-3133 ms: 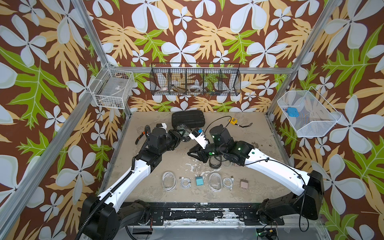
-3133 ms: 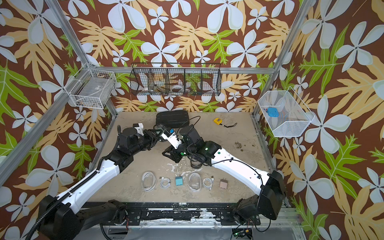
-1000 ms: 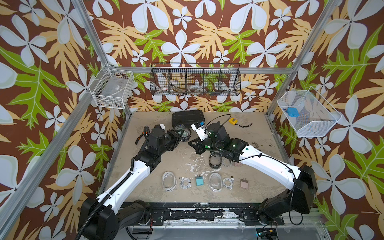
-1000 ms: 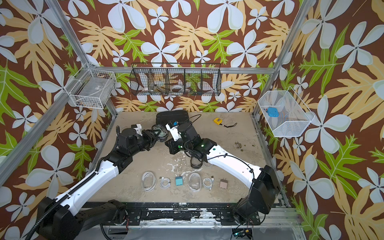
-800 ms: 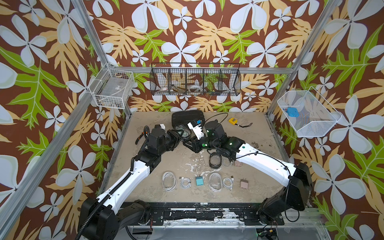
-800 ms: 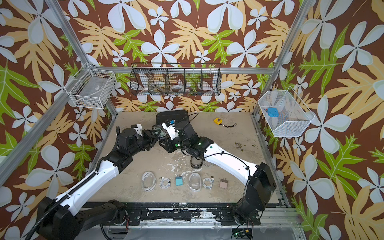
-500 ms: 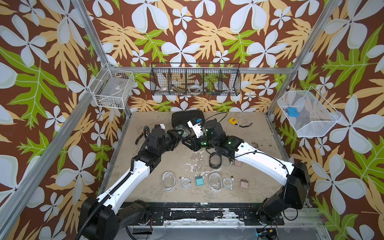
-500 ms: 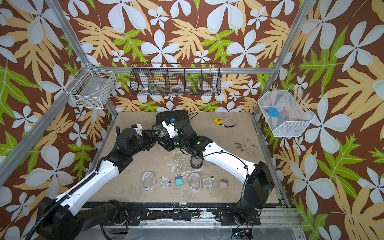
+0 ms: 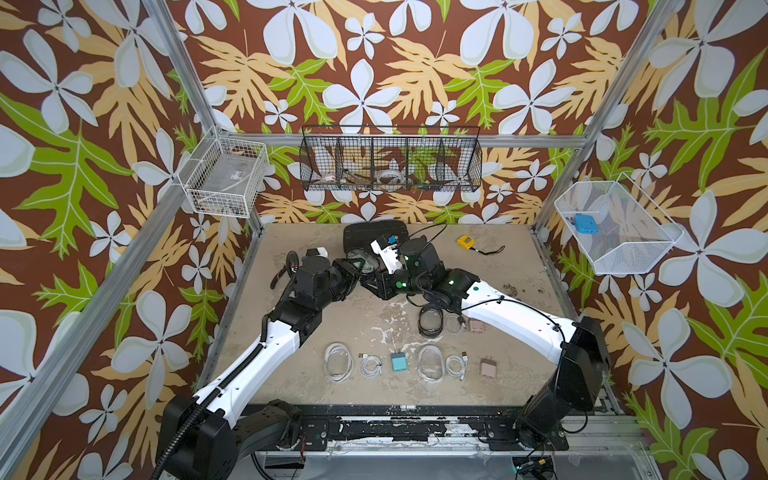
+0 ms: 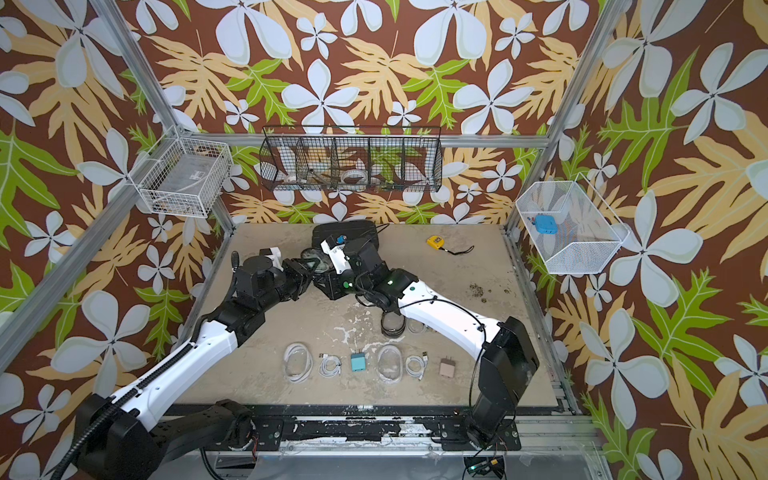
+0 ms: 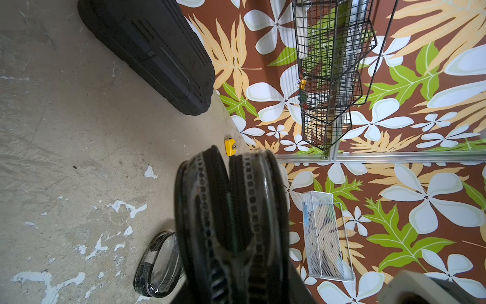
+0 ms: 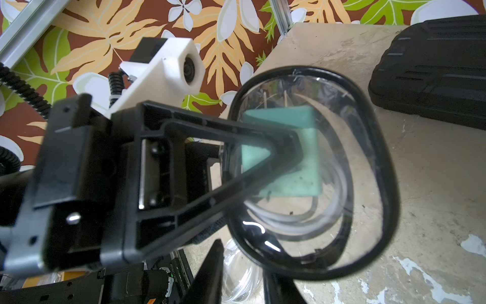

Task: Pack away charging kits
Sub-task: Zip the zipper on the storage bag.

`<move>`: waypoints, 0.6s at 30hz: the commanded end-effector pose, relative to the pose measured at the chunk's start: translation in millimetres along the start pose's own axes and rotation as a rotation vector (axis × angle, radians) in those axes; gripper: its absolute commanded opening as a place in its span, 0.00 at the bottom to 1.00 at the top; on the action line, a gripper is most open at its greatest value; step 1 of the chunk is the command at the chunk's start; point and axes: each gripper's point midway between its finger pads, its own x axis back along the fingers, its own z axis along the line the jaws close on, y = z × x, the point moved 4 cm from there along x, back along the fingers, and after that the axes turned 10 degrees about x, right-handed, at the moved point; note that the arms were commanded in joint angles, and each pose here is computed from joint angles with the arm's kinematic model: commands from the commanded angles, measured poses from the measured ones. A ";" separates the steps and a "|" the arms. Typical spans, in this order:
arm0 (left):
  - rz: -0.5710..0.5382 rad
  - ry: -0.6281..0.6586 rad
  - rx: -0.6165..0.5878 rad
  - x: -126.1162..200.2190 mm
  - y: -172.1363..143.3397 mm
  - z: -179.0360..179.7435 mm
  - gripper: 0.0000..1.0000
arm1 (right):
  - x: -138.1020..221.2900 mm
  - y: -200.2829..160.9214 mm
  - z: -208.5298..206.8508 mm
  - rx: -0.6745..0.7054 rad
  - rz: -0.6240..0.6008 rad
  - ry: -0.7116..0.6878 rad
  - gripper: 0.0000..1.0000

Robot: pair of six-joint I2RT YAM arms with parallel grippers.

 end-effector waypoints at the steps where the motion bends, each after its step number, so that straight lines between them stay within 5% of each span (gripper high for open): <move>1: 0.029 -0.041 -0.011 1.2 -3.8 -11.1 0.00 | -7.0 3.5 -0.4 -0.005 -0.006 -0.033 0.29; 14: 0.012 -0.035 -0.030 4.3 -2.1 -10.8 0.00 | -7.0 0.1 -10.9 -0.049 -0.019 -0.148 0.00; 18: 0.010 -0.033 -0.030 5.1 -2.0 -9.3 0.00 | 2.6 -2.8 -12.3 -0.035 -0.018 -0.171 0.00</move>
